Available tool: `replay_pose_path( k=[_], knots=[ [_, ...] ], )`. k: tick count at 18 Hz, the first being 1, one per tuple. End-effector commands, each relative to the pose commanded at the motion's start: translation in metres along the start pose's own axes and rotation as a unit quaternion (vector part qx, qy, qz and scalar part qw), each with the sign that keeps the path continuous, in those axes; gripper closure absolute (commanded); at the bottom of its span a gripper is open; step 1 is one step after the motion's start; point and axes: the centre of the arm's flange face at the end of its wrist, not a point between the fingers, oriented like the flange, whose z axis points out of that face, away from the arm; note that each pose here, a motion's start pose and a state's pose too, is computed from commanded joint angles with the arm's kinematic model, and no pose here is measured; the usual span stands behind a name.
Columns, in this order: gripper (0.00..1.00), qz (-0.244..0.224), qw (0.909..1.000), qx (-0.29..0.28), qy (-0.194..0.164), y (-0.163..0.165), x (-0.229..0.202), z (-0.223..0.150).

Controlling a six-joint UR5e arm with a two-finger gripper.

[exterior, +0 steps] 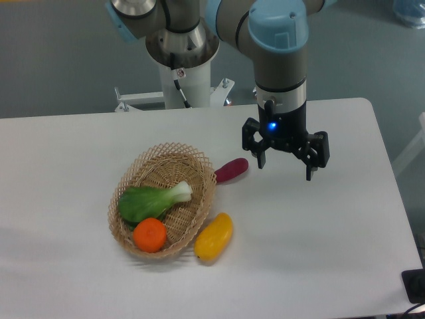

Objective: Pick up the orange from the basket
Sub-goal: 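Move the open gripper over the wicker basket toward the orange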

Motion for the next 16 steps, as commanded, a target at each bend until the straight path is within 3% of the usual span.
replay_pose_path(
  k=[8, 12, 16],
  knots=[
    [0.00, 0.000, 1.0000, 0.003, 0.000, -0.006, 0.005, -0.002],
    [0.00, -0.065, 0.9978, 0.011, 0.009, -0.018, 0.019, 0.001],
    [0.00, -0.099, 0.9947, 0.019, 0.018, -0.045, 0.046, 0.010]
  ],
)
